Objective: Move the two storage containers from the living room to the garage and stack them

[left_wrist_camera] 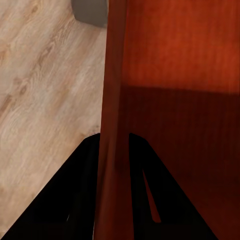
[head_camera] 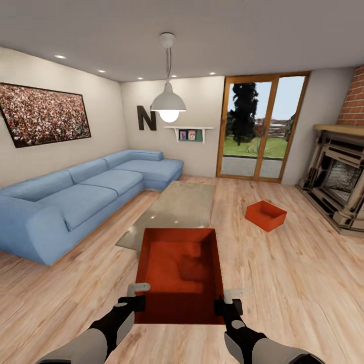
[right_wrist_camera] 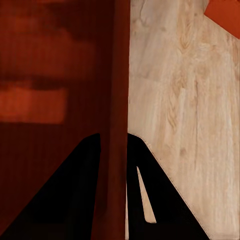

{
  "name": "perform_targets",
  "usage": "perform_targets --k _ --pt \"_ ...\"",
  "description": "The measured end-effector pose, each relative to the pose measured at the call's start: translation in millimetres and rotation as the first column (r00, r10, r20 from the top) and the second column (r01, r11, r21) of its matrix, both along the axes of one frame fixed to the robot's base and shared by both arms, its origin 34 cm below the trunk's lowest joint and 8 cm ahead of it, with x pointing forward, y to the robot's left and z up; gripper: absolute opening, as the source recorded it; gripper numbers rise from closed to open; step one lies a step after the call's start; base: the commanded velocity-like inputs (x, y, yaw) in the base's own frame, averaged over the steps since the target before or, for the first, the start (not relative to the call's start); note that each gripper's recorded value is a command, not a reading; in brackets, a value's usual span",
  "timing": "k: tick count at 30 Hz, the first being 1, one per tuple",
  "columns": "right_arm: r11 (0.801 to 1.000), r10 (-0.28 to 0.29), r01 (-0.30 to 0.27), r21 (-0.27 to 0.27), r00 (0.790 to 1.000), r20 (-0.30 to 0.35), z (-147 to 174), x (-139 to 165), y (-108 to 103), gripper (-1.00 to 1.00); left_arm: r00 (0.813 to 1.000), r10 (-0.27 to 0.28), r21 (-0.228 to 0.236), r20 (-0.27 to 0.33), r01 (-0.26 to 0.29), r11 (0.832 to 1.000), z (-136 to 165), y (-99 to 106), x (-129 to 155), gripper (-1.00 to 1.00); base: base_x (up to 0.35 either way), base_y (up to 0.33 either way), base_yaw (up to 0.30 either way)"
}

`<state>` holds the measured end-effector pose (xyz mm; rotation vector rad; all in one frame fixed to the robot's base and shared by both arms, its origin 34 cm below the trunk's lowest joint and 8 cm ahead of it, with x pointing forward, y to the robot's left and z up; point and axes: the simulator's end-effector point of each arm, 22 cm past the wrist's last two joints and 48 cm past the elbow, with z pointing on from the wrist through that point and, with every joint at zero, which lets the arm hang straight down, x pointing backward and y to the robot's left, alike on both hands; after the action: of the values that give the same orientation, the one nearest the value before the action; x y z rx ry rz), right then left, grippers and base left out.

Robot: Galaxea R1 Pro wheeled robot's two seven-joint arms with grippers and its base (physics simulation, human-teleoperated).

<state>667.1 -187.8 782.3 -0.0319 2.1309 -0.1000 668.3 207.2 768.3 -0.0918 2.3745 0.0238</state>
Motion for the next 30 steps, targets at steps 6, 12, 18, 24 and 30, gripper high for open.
perform_targets --k 6,12,18,24,30 --pt "1.0 0.0 0.0 0.0 1.0 0.005 2.8 0.9 0.0 -1.0 1.0 0.0 0.0 0.005 0.0 1.0 2.8 0.0 0.9 -1.0 -0.336 0.0 0.234" --pt "1.0 0.0 0.0 0.0 1.0 0.01 5.6 1.8 0.0 -1.0 1.0 0.0 0.0 0.01 0.0 1.0 5.6 0.0 1.8 -1.0 -0.336 0.0 0.237" --pt "1.0 0.0 0.0 0.0 1.0 0.015 8.1 2.5 0.0 -1.0 1.0 0.0 0.0 0.015 0.0 1.0 8.1 0.0 2.7 -1.0 -0.336 0.0 0.247" --pt "1.0 0.0 0.0 0.0 1.0 0.02 10.6 3.3 0.0 -1.0 1.0 0.0 0.0 0.02 0.0 1.0 10.7 0.0 3.6 -1.0 -0.336 0.0 0.249" --pt "1.0 0.0 0.0 0.0 1.0 0.025 13.2 4.2 0.0 -1.0 1.0 0.0 0.0 0.025 0.0 1.0 13.2 0.0 4.5 -1.0 -0.336 0.0 0.25"
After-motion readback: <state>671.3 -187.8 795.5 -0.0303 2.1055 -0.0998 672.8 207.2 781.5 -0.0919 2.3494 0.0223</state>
